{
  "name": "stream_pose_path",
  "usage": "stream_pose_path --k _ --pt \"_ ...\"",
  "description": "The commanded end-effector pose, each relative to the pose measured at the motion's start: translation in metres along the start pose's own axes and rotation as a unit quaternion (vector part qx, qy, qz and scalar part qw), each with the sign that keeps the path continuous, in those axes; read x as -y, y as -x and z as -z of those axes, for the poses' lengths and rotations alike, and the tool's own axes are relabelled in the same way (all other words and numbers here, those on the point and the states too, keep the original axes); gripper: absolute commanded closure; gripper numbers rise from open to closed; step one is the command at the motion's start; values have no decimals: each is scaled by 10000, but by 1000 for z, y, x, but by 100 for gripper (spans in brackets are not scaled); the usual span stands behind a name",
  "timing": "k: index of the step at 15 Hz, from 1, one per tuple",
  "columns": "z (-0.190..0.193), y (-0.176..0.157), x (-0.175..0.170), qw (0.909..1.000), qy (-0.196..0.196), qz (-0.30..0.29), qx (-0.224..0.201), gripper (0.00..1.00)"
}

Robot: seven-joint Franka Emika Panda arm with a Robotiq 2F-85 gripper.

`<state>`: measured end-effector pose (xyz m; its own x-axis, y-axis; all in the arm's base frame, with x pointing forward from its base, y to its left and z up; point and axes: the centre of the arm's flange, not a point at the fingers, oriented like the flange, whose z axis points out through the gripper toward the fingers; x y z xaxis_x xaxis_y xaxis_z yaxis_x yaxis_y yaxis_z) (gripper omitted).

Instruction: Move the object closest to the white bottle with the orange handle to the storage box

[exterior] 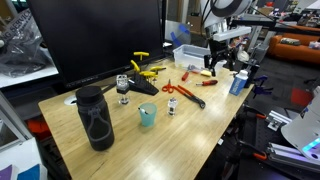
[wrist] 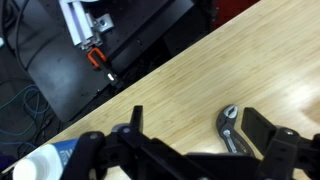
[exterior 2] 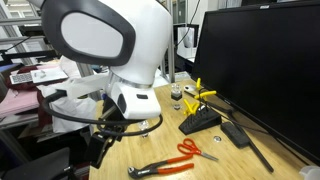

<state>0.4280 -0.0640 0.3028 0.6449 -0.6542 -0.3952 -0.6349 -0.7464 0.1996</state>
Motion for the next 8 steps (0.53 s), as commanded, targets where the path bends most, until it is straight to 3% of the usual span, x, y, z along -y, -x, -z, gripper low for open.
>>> stream_pose_path --k 1,4,8 --pt "-4 -29 17 9948 -528 -837 240 0" --pt "-21 -59 11 9823 -837 -1642 327 0" --pt "-43 -94 -15 9545 -1212 -2656 603 0"
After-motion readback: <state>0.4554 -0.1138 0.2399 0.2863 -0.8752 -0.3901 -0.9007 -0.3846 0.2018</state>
